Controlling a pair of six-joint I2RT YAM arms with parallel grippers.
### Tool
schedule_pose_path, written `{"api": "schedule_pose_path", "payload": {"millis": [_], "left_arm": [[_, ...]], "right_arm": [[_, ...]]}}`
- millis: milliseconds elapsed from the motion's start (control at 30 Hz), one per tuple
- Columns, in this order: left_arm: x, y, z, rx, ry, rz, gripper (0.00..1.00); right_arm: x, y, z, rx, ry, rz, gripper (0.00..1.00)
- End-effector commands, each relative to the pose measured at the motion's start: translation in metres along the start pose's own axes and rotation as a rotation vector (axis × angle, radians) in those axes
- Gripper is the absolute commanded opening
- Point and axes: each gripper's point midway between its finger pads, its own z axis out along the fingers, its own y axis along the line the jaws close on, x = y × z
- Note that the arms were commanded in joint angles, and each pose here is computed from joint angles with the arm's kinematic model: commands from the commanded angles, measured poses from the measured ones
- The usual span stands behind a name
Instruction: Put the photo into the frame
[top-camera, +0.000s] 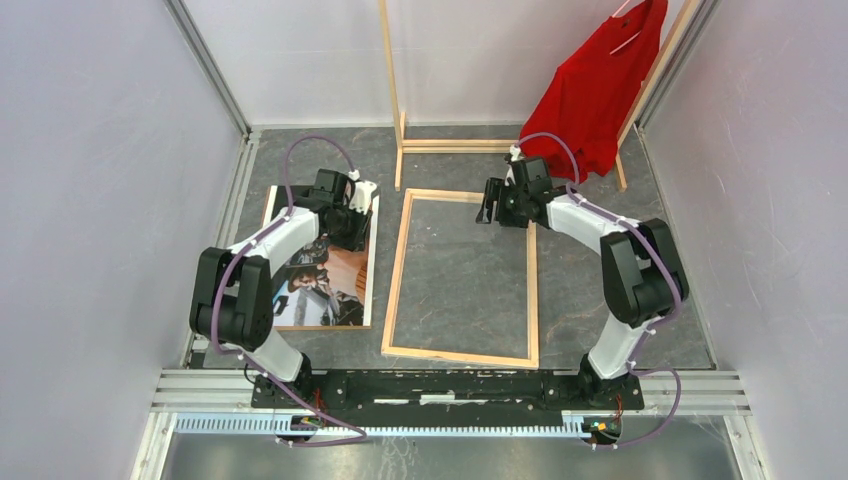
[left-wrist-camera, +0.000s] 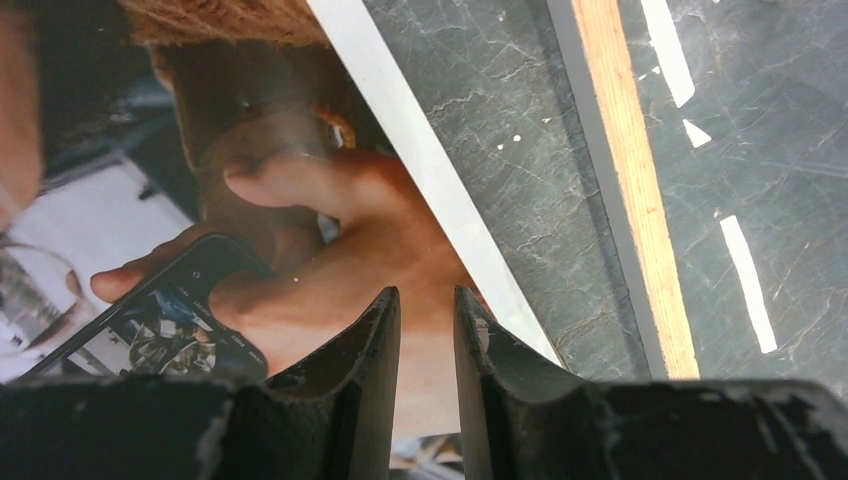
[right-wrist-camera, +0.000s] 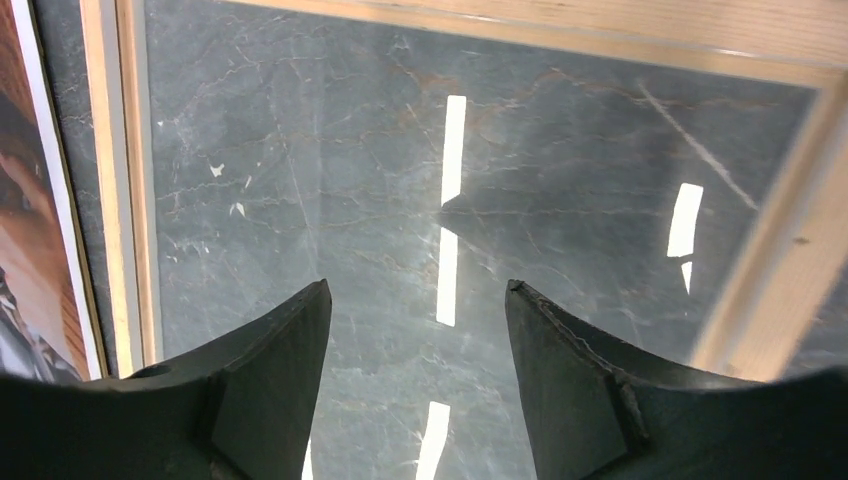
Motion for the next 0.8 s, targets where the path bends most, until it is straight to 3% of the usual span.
{"api": "schedule_pose_path", "payload": {"millis": [0, 133, 300, 433, 600, 767], "left_arm": [[-0.006, -0.016, 0.007, 0.044, -0.023, 0.023, 0.33], [-0.006, -0.037, 0.014, 0.07, -0.027, 0.049, 0.32], [0.005, -0.055, 0.025, 0.086, 0.001, 0.088, 0.31], [0.012, -0.059, 0.027, 0.09, 0.01, 0.111, 0.3], [0.017, -0.067, 0.028, 0.105, 0.009, 0.126, 0.3], [0.021, -0.078, 0.03, 0.119, 0.0, 0.145, 0.29]], "right_arm": [[-0.027, 0.042, 0.008, -0.135, -0.056, -0.011, 0.7], [-0.033, 0.043, -0.005, -0.128, -0.061, -0.023, 0.77], [-0.025, 0.006, -0.05, 0.015, -0.08, -0.042, 0.87], [0.003, -0.038, -0.087, 0.097, -0.119, -0.006, 0.93], [0.06, -0.077, -0.101, 0.157, -0.121, 0.02, 0.95], [0.088, -0.08, -0.097, 0.1, -0.136, 0.066, 0.96]]}}
